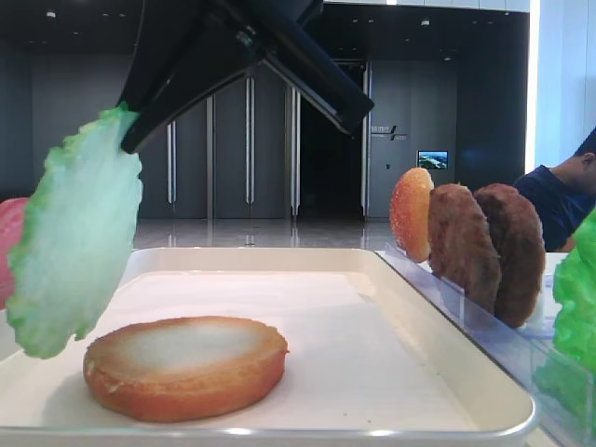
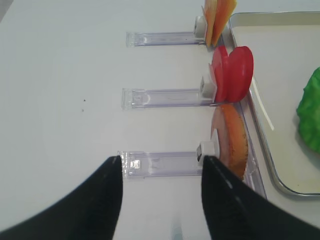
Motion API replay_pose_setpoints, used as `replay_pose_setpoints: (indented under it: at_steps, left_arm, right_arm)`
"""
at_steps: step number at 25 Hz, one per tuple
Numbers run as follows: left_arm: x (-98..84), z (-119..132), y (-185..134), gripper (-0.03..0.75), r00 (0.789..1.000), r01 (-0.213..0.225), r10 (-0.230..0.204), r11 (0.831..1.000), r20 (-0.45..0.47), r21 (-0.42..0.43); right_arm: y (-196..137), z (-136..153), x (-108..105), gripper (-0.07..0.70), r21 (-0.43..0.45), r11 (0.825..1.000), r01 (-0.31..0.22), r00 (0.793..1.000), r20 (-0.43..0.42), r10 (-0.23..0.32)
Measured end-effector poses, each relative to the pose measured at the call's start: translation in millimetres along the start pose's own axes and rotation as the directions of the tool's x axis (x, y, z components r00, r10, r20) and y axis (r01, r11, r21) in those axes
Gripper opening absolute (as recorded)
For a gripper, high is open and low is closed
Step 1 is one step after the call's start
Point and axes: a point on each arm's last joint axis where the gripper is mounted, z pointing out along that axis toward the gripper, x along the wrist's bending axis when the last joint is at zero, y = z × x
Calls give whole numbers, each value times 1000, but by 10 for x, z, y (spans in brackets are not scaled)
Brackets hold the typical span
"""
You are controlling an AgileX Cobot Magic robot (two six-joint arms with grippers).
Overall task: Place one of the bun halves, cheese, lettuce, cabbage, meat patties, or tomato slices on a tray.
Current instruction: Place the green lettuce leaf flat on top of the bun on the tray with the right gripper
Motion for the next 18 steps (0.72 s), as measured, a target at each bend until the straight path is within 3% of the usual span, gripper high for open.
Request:
replay_pose_setpoints:
  at_steps: [18]
  left_arm:
    - [0,0,0,391,1000,0,0,1000,0,0]
  right_arm:
    - [-33,11,-130,24,48,997,68,989,130,-74]
